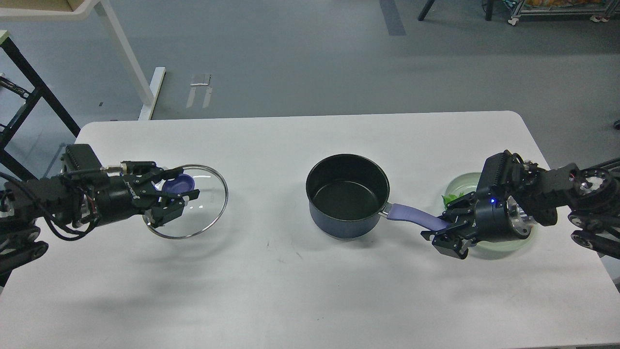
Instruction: Open pot lid
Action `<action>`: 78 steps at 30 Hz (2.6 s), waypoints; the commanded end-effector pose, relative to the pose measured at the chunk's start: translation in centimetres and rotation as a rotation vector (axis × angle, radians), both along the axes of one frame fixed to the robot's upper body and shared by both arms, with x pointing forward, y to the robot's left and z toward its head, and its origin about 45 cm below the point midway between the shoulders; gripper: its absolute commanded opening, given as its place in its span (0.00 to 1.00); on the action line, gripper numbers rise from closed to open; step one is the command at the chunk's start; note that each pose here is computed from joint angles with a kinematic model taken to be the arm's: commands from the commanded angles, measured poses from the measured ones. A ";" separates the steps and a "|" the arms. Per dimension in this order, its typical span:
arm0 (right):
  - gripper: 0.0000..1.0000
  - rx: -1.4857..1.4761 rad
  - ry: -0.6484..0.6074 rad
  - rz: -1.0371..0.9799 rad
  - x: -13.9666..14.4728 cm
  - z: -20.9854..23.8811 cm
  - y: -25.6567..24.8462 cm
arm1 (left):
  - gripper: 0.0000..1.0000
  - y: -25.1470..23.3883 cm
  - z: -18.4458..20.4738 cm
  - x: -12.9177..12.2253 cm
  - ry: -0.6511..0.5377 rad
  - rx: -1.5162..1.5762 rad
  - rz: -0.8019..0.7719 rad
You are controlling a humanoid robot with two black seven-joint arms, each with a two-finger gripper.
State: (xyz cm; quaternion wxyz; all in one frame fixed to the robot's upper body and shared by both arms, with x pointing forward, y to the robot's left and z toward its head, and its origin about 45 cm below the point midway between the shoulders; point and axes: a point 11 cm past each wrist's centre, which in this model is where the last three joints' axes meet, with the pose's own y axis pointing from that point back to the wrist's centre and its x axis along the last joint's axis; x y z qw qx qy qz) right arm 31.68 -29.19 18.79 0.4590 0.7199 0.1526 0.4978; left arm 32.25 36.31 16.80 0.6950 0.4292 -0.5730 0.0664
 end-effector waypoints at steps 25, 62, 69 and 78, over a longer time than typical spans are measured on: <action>0.30 0.005 -0.001 -0.012 -0.4 -0.3 -0.7 | 0.59 5.2 -4.7 -3.8 0.059 0.081 0.099; 0.98 0.109 -0.058 -0.126 1.6 3.7 -1.4 | 0.99 -1.2 10.5 10.0 0.496 -1.525 0.793; 0.99 0.569 -0.089 -0.492 6.5 12.6 -2.2 | 0.99 -0.8 10.0 10.7 0.609 -1.713 0.809; 1.00 1.267 0.147 -1.058 9.4 14.6 -6.5 | 0.99 -1.9 6.9 10.5 0.683 -1.823 0.864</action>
